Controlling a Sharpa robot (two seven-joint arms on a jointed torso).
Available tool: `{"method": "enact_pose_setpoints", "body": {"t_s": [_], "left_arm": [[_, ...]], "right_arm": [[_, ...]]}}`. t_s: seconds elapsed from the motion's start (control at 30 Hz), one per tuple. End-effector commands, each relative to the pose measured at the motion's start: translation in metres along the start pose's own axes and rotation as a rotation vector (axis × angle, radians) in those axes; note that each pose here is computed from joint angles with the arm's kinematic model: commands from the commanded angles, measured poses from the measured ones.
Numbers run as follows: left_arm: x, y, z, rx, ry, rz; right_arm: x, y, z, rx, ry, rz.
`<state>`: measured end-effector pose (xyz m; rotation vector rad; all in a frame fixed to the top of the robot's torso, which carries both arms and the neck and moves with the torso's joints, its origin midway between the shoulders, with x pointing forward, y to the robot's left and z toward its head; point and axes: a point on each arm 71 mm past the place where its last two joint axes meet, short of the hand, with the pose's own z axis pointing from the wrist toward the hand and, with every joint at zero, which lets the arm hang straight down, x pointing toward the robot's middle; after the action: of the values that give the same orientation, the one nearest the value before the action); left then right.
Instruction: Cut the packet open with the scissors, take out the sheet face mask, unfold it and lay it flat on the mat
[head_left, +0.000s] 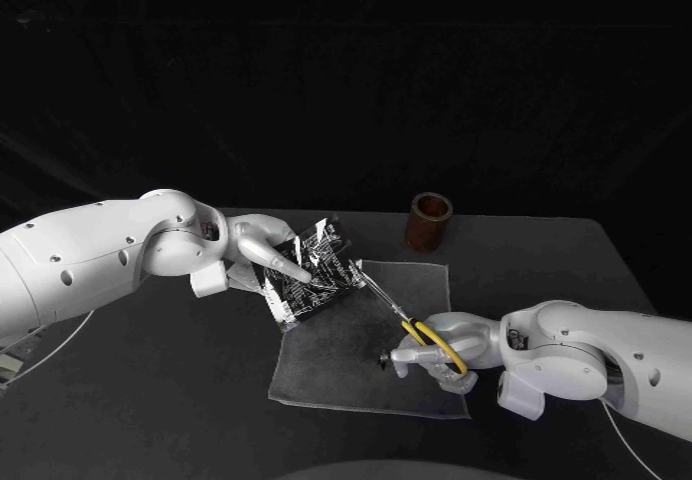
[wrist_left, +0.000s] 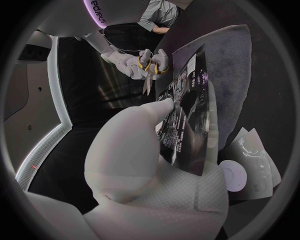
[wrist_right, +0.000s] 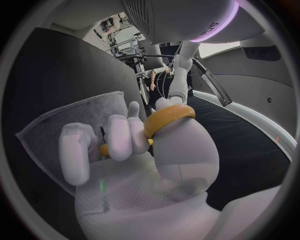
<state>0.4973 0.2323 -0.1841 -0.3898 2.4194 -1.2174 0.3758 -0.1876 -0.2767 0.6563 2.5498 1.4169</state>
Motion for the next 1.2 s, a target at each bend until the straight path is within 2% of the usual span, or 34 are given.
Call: {"method": "enact_pose_setpoints", "body": {"t_s": [0.03,0.23,0.83,1.2], "left_arm": [[0.0029,-0.0009,0.0001,0.002,0.032,0.009],[0.0048,-0.0013,-0.0003,0.001,0.041,0.012],[0.0076,-0.0032,0.0006,0.006,0.051,0.015],[0.0081,-0.0035,0.0009,0.006,0.054,0.015]], "right_arm": [[-0.002,-0.002,-0.001,0.007,0.011,-0.009],[-0.007,-0.004,-0.002,0.018,-0.001,-0.004],[-0.007,-0.003,0.005,0.040,0.031,-0.018],[-0.008,-0.002,0.008,0.037,0.011,-0.020]]}}
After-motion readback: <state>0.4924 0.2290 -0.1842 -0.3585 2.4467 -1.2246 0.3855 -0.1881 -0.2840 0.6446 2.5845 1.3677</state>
